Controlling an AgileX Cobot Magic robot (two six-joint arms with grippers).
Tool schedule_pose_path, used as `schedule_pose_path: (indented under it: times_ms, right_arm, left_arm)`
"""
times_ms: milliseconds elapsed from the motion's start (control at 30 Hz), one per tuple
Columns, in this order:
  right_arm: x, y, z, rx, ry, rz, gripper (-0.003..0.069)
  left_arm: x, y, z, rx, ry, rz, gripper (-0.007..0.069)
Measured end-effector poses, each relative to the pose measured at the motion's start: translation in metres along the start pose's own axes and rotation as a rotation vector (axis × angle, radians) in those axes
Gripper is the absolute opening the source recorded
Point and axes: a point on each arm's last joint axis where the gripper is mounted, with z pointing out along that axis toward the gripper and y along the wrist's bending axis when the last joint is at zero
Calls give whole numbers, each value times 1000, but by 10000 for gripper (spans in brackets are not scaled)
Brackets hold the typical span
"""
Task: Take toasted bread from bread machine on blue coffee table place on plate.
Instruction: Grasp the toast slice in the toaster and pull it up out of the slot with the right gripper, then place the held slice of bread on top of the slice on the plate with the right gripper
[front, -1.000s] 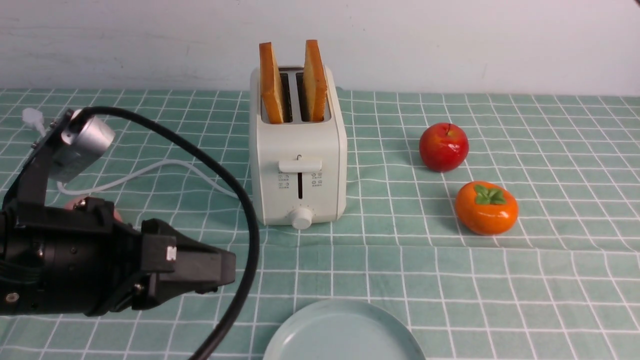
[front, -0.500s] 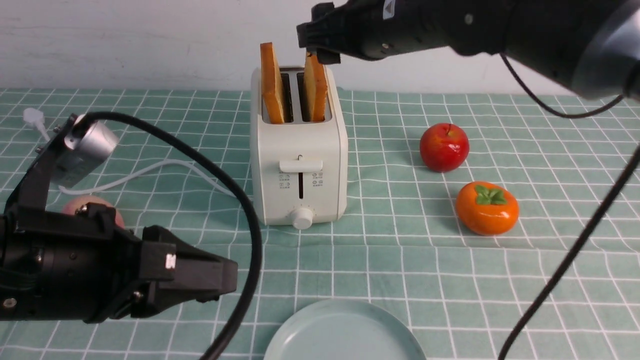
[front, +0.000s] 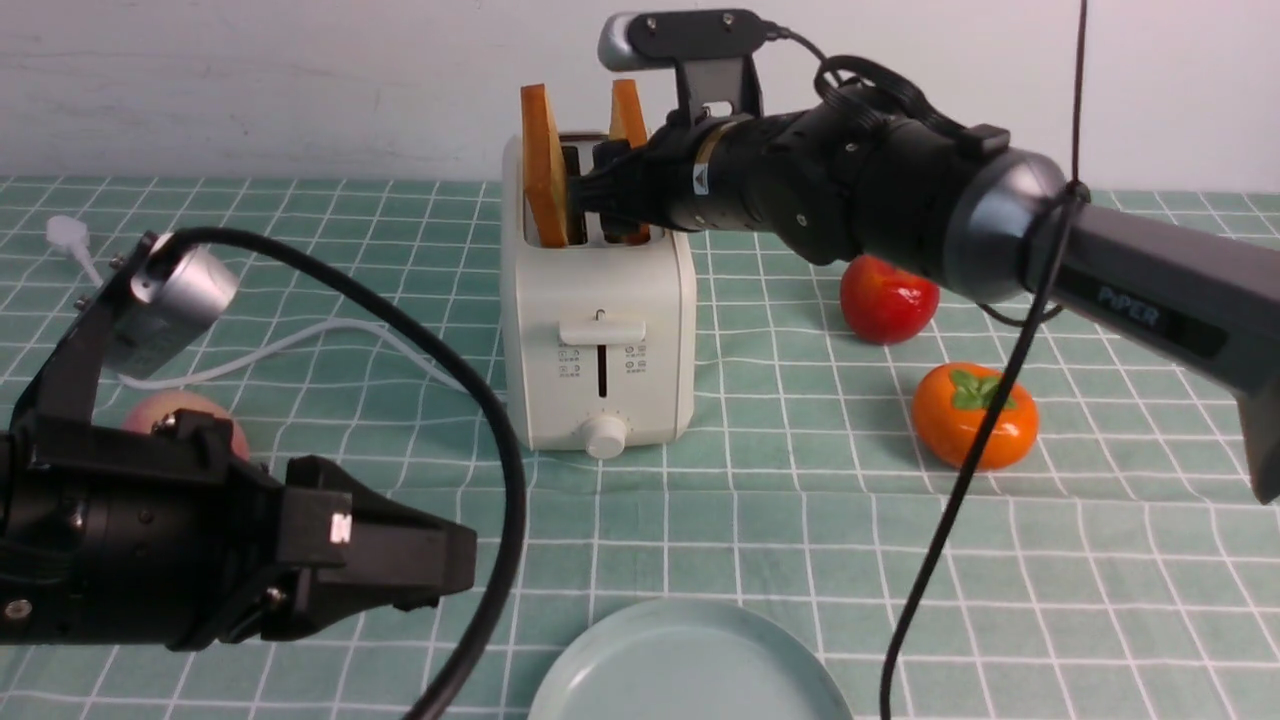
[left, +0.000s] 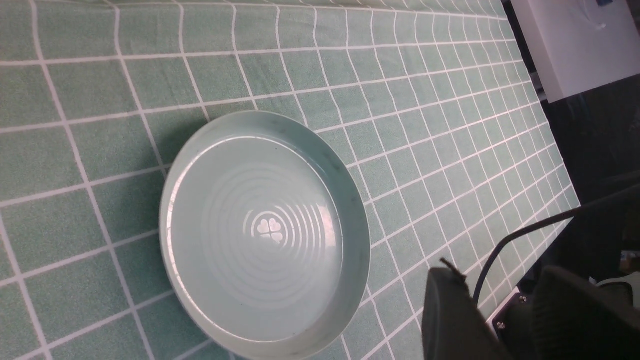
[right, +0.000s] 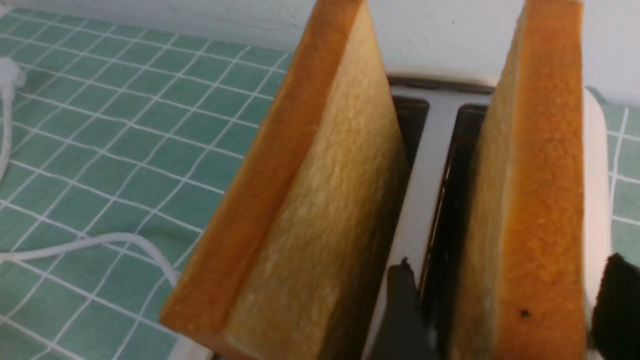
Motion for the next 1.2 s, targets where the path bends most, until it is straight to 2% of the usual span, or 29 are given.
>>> schedule_pose_path:
  times_ms: [100, 167, 267, 400, 500, 533, 667, 767, 800, 833, 867, 933, 967, 1000, 1067, 1133, 1200]
  right_arm:
    - [-5, 0, -6, 2, -6, -1, 271]
    - [-19, 1, -21, 1, -32, 1, 108]
    - [-43, 1, -46, 3, -101, -18, 104]
    - [-111, -14, -135, 48, -344, -101, 113]
    - [-139, -24, -201, 121, -410, -124, 113]
    - [-140, -24, -206, 127, -410, -123, 113]
    - [-132, -39, -266, 251, -233, -61, 113]
    - [-95, -48, -267, 348, 100, 14, 113]
    - [-69, -47, -258, 330, 291, 29, 113]
    - [-64, -47, -257, 327, 329, 31, 113]
    - [-36, -43, -244, 265, 485, 17, 113]
    - [5, -31, -225, 99, 673, 26, 113]
    - [5, -29, -225, 76, 675, 31, 113]
    - [36, -15, -211, -93, 756, 75, 113]
    - [63, -2, -199, -259, 754, 125, 113]
    - [81, 4, -190, -340, 702, 175, 113]
    - [100, 3, -182, -358, 657, 255, 113]
  left_arm:
    - [0, 0, 0, 0, 0, 0, 237]
    - [0, 0, 0, 0, 1, 0, 237]
    - [0, 0, 0, 1, 1, -1, 237]
    - [0, -1, 0, 8, -3, -7, 237]
    - [0, -1, 0, 13, -5, -11, 237]
    - [0, -1, 0, 13, -5, -11, 237]
    - [0, -1, 0, 14, -5, -11, 237]
    - [0, -1, 0, 14, -5, -11, 237]
    - [0, -1, 0, 14, -4, -11, 237]
    - [0, -1, 0, 15, -3, -11, 237]
    - [0, -1, 0, 16, -3, -12, 237]
    - [0, -2, 0, 18, -4, -14, 237]
    - [0, -2, 0, 18, -4, -14, 237]
    - [-1, -2, 0, 23, -7, -18, 237]
    - [-1, -3, 0, 29, -10, -24, 237]
    - [-1, -3, 0, 35, -14, -29, 237]
    - [-2, -4, 0, 41, -17, -35, 237]
